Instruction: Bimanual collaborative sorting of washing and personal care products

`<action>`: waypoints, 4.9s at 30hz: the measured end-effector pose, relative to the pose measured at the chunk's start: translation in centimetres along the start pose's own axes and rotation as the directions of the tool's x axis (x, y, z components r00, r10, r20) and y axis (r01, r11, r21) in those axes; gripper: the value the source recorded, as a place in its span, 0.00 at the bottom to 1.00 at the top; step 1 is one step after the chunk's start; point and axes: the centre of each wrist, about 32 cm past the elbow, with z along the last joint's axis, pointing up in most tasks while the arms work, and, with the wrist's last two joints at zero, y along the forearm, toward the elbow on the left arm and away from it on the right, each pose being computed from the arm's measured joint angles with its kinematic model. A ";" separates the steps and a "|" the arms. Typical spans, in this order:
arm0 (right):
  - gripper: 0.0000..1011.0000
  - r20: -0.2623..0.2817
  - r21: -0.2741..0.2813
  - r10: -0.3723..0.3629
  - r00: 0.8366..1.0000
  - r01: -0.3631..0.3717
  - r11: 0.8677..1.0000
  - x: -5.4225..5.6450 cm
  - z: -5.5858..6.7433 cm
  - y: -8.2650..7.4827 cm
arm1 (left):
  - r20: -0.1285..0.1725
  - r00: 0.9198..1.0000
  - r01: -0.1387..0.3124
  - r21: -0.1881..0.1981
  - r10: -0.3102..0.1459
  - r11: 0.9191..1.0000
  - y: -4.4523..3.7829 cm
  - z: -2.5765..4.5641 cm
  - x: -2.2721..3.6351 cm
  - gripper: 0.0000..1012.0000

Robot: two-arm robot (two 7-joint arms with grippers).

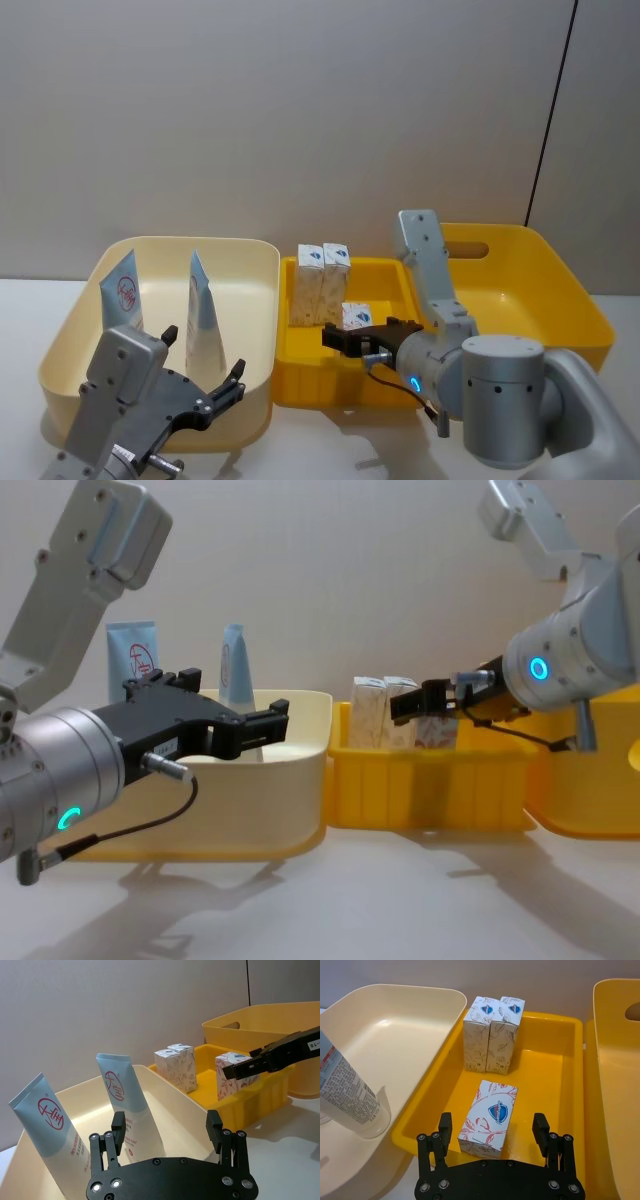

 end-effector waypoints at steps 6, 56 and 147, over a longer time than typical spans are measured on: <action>0.99 -0.006 -0.023 0.004 1.000 -0.004 1.000 -0.1 0.1 0.5 | 0.000 1.000 0.000 0.000 0.000 1.000 0.00 0.00 0.00 0.99; 0.44 -0.020 -0.025 0.001 1.000 -0.001 1.000 -0.1 -0.1 1.1 | 0.000 1.000 0.000 0.000 0.000 1.000 0.00 0.00 0.00 0.99; 0.69 -0.052 0.197 -0.271 0.961 0.276 0.941 10.0 3.2 -1.6 | 0.000 1.000 0.000 0.000 0.000 1.000 0.00 0.00 0.00 0.99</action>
